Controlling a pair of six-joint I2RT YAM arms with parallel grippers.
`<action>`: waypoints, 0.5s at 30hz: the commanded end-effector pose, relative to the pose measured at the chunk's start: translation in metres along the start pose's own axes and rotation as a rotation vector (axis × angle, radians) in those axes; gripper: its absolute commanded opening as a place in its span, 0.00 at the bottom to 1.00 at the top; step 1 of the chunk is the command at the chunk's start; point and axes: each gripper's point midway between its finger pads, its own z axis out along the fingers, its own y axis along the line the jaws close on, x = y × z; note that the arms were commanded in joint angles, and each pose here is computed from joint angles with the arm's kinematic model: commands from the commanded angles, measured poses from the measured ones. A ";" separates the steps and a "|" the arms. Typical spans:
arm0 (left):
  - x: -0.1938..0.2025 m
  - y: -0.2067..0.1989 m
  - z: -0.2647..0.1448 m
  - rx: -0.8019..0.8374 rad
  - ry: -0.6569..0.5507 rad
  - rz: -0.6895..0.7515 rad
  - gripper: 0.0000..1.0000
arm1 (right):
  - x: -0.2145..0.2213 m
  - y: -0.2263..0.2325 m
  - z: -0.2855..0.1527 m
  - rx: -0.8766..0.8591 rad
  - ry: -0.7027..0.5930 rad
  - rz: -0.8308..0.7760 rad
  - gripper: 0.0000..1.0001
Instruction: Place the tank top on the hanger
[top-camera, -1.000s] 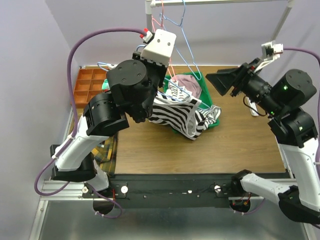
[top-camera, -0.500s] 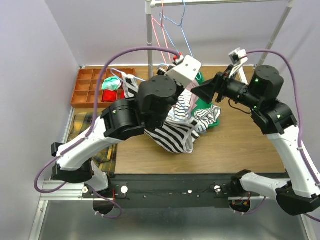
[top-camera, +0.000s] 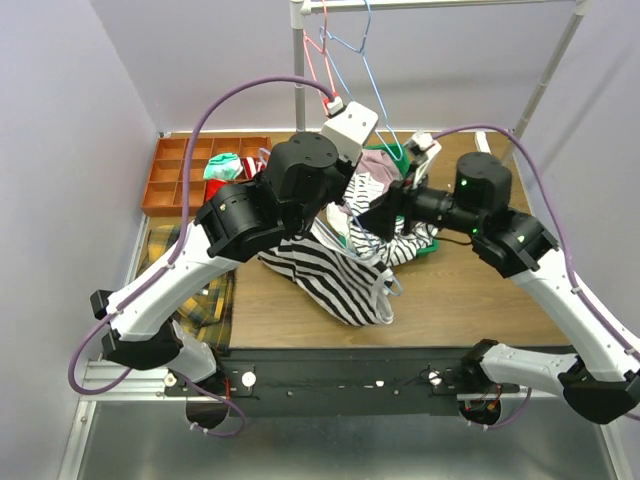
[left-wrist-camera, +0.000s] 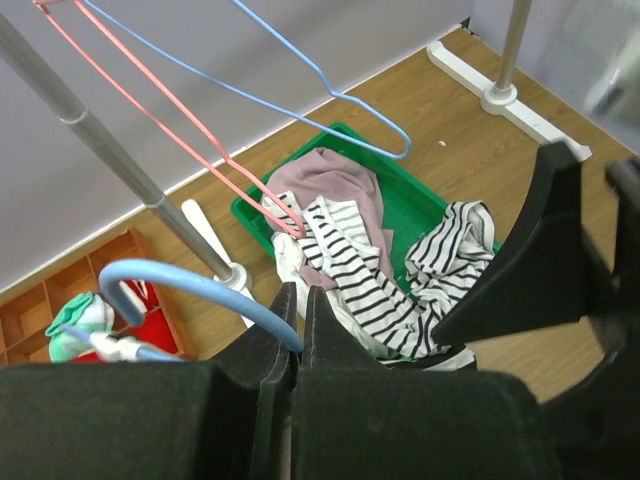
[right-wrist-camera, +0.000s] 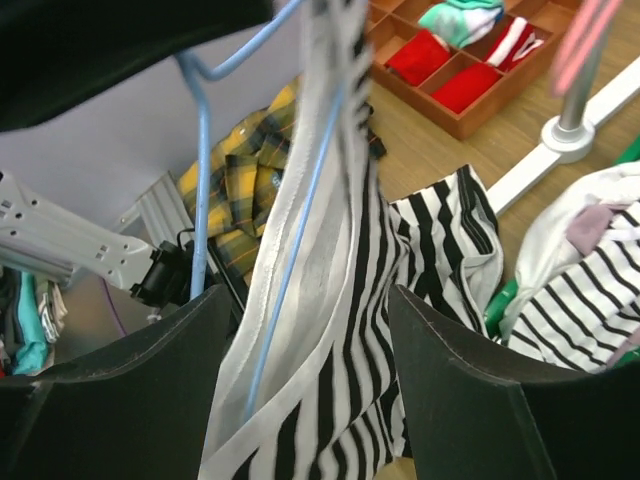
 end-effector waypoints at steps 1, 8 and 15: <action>-0.016 -0.001 -0.001 0.032 -0.040 -0.073 0.00 | 0.006 -0.004 0.015 0.091 -0.006 -0.055 0.71; -0.012 0.006 0.005 -0.002 -0.018 -0.081 0.00 | -0.019 -0.020 -0.002 0.235 -0.114 -0.064 0.66; -0.010 0.009 0.009 -0.020 -0.013 -0.083 0.00 | -0.040 0.004 -0.018 0.156 -0.182 -0.070 0.66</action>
